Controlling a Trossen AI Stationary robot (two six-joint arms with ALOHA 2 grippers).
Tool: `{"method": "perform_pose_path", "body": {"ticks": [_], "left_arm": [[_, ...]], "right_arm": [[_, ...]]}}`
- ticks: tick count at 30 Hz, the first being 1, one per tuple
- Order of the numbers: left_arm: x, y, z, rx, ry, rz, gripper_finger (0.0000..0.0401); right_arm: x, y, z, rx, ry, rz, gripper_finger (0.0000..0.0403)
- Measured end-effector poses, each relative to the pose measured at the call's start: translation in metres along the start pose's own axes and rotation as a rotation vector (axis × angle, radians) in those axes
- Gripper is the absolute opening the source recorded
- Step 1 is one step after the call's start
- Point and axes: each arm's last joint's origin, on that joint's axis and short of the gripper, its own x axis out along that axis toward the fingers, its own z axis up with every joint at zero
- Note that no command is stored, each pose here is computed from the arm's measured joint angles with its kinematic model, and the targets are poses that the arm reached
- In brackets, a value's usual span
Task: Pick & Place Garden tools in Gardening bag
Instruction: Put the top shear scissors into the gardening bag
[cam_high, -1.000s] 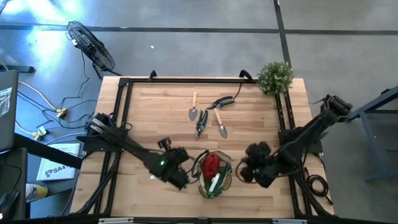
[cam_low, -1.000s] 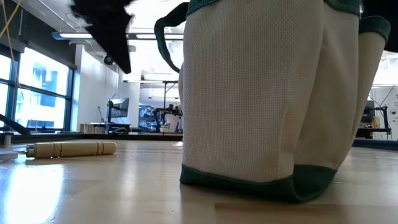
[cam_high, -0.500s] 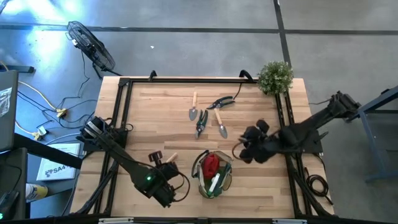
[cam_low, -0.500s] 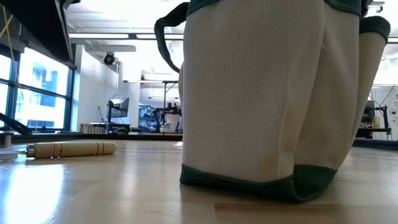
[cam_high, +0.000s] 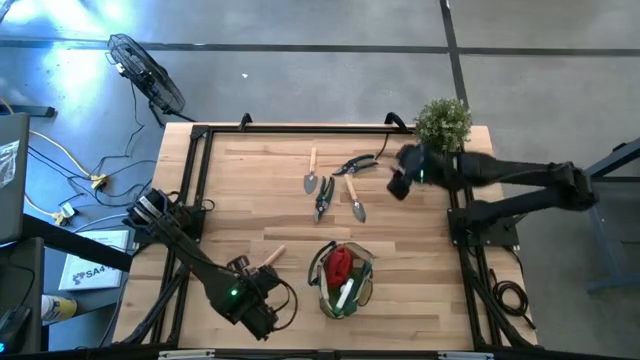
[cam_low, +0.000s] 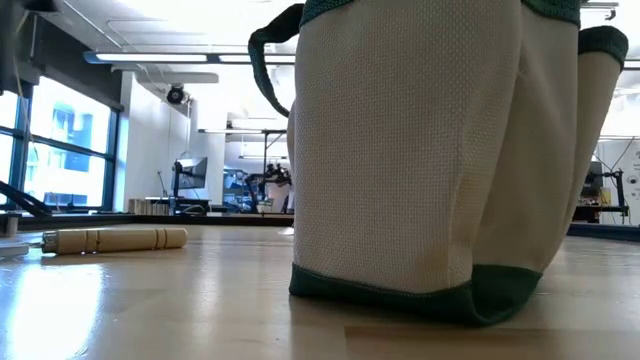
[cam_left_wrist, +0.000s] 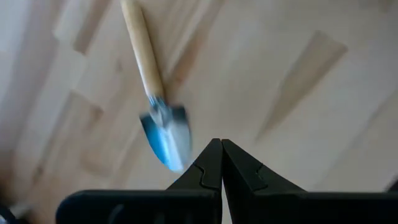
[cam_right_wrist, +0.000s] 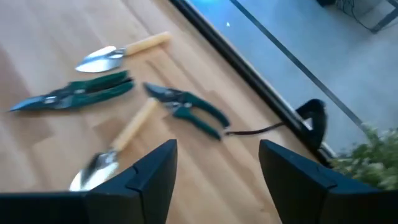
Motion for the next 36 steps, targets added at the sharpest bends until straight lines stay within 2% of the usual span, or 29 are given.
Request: {"method": "perform_pose_path", "body": {"ticks": [5,9,13,17,25,32,36], "left_arm": [[-0.005,-0.008,-0.02,-0.09,0.049,-0.054,0.0],[-0.01,-0.018,-0.037,-0.132,0.051,-0.134,0.0],[-0.015,-0.026,-0.052,-0.127,0.053,-0.196,0.0],[-0.018,-0.028,-0.061,-0.138,0.05,-0.214,0.0],[-0.019,-0.029,-0.063,-0.206,0.067,-0.226,0.0],[-0.021,-0.037,-0.059,-0.262,0.006,-0.311,0.0],[-0.023,-0.044,-0.057,-0.269,-0.016,-0.383,0.0]], "right_arm": [[0.022,-0.037,0.008,-0.073,0.042,0.14,0.0214],[0.042,-0.056,0.01,-0.138,0.075,0.157,0.0213],[0.067,-0.067,0.01,-0.202,0.109,0.145,0.0213],[0.094,-0.07,0.011,-0.213,0.133,0.137,0.0213],[0.134,-0.062,-0.006,-0.261,0.302,0.171,0.0213],[0.147,-0.059,-0.012,-0.341,0.35,0.198,0.0213],[0.147,-0.058,-0.013,-0.311,0.345,0.247,0.0212]]}}
